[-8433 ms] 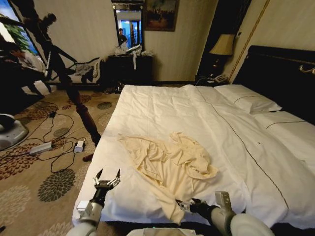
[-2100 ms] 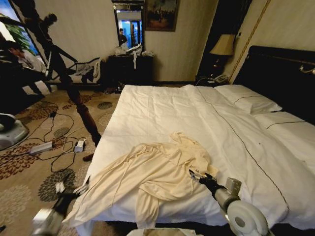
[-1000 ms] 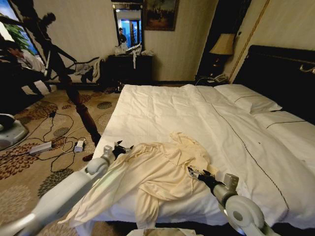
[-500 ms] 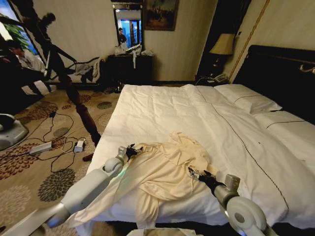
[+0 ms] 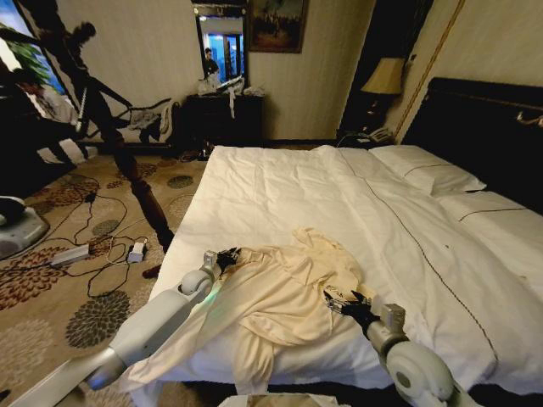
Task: Pick up the clothes from the bed and hang them on the clothes hanger.
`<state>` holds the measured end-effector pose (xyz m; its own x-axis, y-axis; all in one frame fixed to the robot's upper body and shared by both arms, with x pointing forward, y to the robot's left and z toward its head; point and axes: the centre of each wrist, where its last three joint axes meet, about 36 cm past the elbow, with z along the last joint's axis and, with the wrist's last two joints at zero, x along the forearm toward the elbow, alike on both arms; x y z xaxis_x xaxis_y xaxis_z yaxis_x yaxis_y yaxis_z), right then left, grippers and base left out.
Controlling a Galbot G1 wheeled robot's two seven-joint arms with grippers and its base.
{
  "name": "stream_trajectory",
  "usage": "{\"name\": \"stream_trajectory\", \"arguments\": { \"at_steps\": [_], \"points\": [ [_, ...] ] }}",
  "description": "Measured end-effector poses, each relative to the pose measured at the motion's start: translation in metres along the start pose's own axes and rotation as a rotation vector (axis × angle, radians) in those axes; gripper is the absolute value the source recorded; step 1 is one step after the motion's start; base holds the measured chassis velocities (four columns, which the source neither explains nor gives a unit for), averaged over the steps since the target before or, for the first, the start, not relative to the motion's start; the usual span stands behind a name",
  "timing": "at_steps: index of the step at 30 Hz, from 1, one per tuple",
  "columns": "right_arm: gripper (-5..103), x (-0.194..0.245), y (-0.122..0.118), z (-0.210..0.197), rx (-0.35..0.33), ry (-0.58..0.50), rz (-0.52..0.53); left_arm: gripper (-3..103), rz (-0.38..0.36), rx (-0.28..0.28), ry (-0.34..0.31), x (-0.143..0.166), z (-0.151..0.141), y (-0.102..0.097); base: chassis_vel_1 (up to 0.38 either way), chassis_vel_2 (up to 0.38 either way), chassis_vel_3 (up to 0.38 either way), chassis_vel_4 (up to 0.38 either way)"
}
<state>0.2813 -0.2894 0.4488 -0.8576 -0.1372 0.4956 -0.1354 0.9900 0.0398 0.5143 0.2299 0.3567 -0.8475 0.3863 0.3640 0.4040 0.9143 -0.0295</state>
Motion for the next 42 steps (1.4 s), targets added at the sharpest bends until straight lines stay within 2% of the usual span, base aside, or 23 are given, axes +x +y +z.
{"name": "stream_trajectory", "arguments": {
  "at_steps": [2,11,12,13,17,19,21,25,27,30,31,34,36,38,39,40,42],
  "points": [
    [100,-0.011,-0.001,-0.003,-0.001,-0.005,-0.014,1,-0.013,0.001,-0.007,0.002,-0.002,0.003,0.0,0.0,0.0,0.0],
    [101,-0.046,0.003,-0.011,-0.022,0.027,-0.067,0,-0.064,0.012,-0.033,0.015,-0.008,0.017,0.0,0.0,0.0,0.0],
    [99,-0.05,0.004,-0.008,-0.02,0.041,-0.068,0,-0.069,0.016,-0.034,0.017,-0.007,0.018,0.0,0.0,0.0,0.0],
    [89,-0.052,0.005,-0.003,-0.018,0.055,-0.067,0,-0.072,0.021,-0.034,0.018,-0.006,0.019,0.0,0.0,0.0,0.0],
    [86,-0.055,0.007,0.006,-0.018,0.081,-0.066,0,-0.076,0.028,-0.033,0.02,-0.004,0.019,0.0,0.0,0.0,0.0],
    [78,-0.059,0.008,0.011,-0.015,0.092,-0.061,0,-0.078,0.029,-0.033,0.021,-0.003,0.02,0.0,0.0,0.0,0.0],
    [78,-0.06,0.008,0.012,-0.015,0.091,-0.056,0,-0.079,0.029,-0.033,0.021,-0.003,0.02,0.0,0.0,0.0,0.0],
    [56,-0.064,0.007,0.014,-0.017,0.081,-0.041,0,-0.08,0.028,-0.034,0.022,-0.004,0.021,0.0,0.0,0.0,0.0],
    [56,-0.065,0.007,0.014,-0.017,0.082,-0.041,0,-0.08,0.028,-0.033,0.023,-0.003,0.021,0.0,0.0,0.0,0.0],
    [40,-0.07,0.007,0.016,-0.014,0.089,-0.042,0,-0.078,0.028,-0.028,0.024,-0.001,0.02,0.0,0.0,0.0,0.0],
    [40,-0.07,0.007,0.016,-0.014,0.089,-0.042,0,-0.078,0.028,-0.028,0.024,-0.001,0.02,0.0,0.0,0.0,0.0],
    [23,-0.073,0.009,0.02,-0.01,0.101,-0.047,0,-0.078,0.027,-0.023,0.025,0.001,0.019,0.0,0.0,0.0,0.0],
    [23,-0.074,0.009,0.021,-0.008,0.103,-0.047,0,-0.078,0.027,-0.022,0.025,0.002,0.019,0.0,0.0,0.0,0.0],
    [12,-0.075,0.01,0.022,-0.011,0.103,-0.046,0,-0.077,0.026,-0.019,0.027,0.003,0.018,0.0,0.0,0.0,0.0],
    [12,-0.075,0.01,0.022,-0.011,0.103,-0.046,0,-0.077,0.026,-0.019,0.027,0.003,0.018,0.0,0.0,0.0,0.0],
    [7,-0.075,0.01,0.022,-0.014,0.102,-0.044,0,-0.076,0.026,-0.019,0.028,0.003,0.018,0.0,0.0,0.0,0.0],
    [3,-0.074,0.01,0.022,-0.016,0.099,-0.045,0,-0.077,0.025,-0.019,0.029,0.003,0.019,0.0,0.0,0.0,0.0]
  ]
}}
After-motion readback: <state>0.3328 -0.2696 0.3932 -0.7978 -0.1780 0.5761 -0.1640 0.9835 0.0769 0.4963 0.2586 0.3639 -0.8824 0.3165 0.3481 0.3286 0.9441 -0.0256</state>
